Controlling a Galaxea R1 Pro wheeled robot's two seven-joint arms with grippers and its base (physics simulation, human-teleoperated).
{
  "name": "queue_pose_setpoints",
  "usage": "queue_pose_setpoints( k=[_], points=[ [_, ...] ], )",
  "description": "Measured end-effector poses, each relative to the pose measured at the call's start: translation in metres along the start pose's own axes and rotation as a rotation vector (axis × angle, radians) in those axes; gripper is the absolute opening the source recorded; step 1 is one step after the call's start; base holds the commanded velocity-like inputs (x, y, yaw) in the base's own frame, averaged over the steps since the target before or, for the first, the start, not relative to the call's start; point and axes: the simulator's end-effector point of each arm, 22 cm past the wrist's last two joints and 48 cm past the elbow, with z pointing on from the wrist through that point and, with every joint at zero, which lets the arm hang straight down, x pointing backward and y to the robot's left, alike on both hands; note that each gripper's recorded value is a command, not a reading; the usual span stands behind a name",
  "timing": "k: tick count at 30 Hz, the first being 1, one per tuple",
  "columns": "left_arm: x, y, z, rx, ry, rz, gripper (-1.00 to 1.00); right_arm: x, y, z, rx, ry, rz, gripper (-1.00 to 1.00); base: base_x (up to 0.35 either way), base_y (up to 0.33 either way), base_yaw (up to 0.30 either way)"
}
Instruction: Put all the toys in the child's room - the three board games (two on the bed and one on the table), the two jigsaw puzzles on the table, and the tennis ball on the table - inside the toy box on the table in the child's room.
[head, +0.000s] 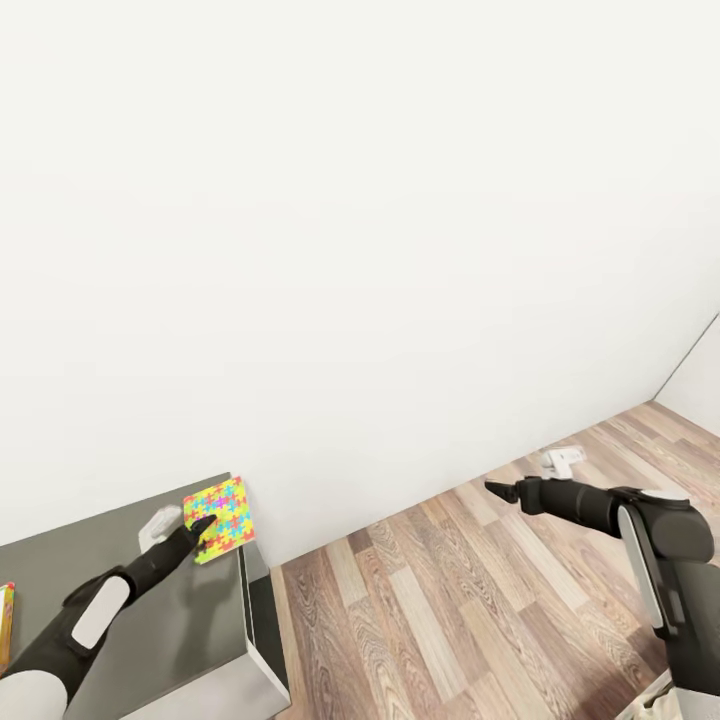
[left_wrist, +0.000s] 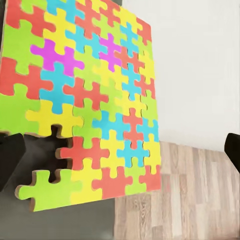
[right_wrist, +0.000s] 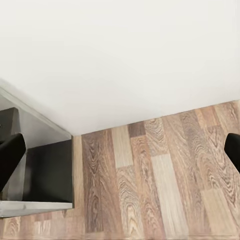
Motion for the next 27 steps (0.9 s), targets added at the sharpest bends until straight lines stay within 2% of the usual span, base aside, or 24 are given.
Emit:
queue_pose_setpoints(
  k=[5, 7, 10, 11, 13, 16, 17, 19, 22, 23, 24, 25, 27],
  points=[
    [-0.005, -0.023, -0.012, 0.058, -0.009, 0.043, 1.0, 0.015, -0.003, 0.009, -0.007, 0.043, 0.038, 1.0, 0.0, 0.0, 0.0],
    [-0.01, -0.037, -0.018, 0.091, -0.02, 0.065, 1.0, 0.022, -0.006, 0.014, -0.007, 0.074, 0.068, 1.0, 0.0, 0.0, 0.0],
    [-0.015, -0.056, -0.027, 0.138, -0.032, 0.078, 1.0, 0.038, -0.018, 0.035, -0.011, 0.162, 0.161, 1.0, 0.0, 0.0, 0.0],
    [-0.018, -0.068, -0.032, 0.166, -0.038, 0.08, 1.0, 0.045, -0.025, 0.052, -0.019, 0.208, 0.213, 1.0, 0.0, 0.0, 0.0],
    [-0.02, -0.079, -0.038, 0.195, -0.04, 0.085, 1.0, 0.05, -0.03, 0.07, -0.038, 0.261, 0.28, 1.0, 0.0, 0.0, 0.0],
    [-0.021, -0.098, -0.049, 0.241, -0.036, 0.092, 1.0, 0.049, -0.031, 0.095, -0.076, 0.338, 0.383, 1.0, 0.0, 0.0, 0.0],
    [-0.023, -0.115, -0.058, 0.28, -0.037, 0.096, 1.0, 0.046, -0.028, 0.108, -0.103, 0.363, 0.422, 1.0, 0.0, 0.0, 0.0],
    [-0.027, -0.137, -0.069, 0.322, -0.048, 0.115, 1.0, 0.045, -0.024, 0.12, -0.126, 0.377, 0.445, 1.0, 0.0, 0.0, 0.0],
    [-0.032, -0.164, -0.085, 0.357, -0.069, 0.145, 1.0, 0.04, -0.014, 0.132, -0.157, 0.36, 0.445, 1.0, 0.0, 0.0, 0.0],
    [-0.031, -0.176, -0.096, 0.364, -0.073, 0.161, 1.0, 0.037, -0.001, 0.141, -0.183, 0.348, 0.438, 1.0, 0.0, 0.0, 0.0],
    [-0.024, -0.188, -0.106, 0.372, -0.051, 0.172, 1.0, 0.034, 0.024, 0.152, -0.226, 0.342, 0.429, 1.0, 0.0, 0.0, 0.005],
    [-0.018, -0.194, -0.11, 0.383, -0.031, 0.164, 1.0, 0.033, 0.038, 0.158, -0.25, 0.34, 0.423, 1.0, 0.0, 0.0, 0.028],
    [-0.012, -0.202, -0.114, 0.407, -0.012, 0.134, 1.0, 0.031, 0.048, 0.159, -0.279, 0.336, 0.424, 1.0, 0.0, 0.0, 0.108]
  ],
)
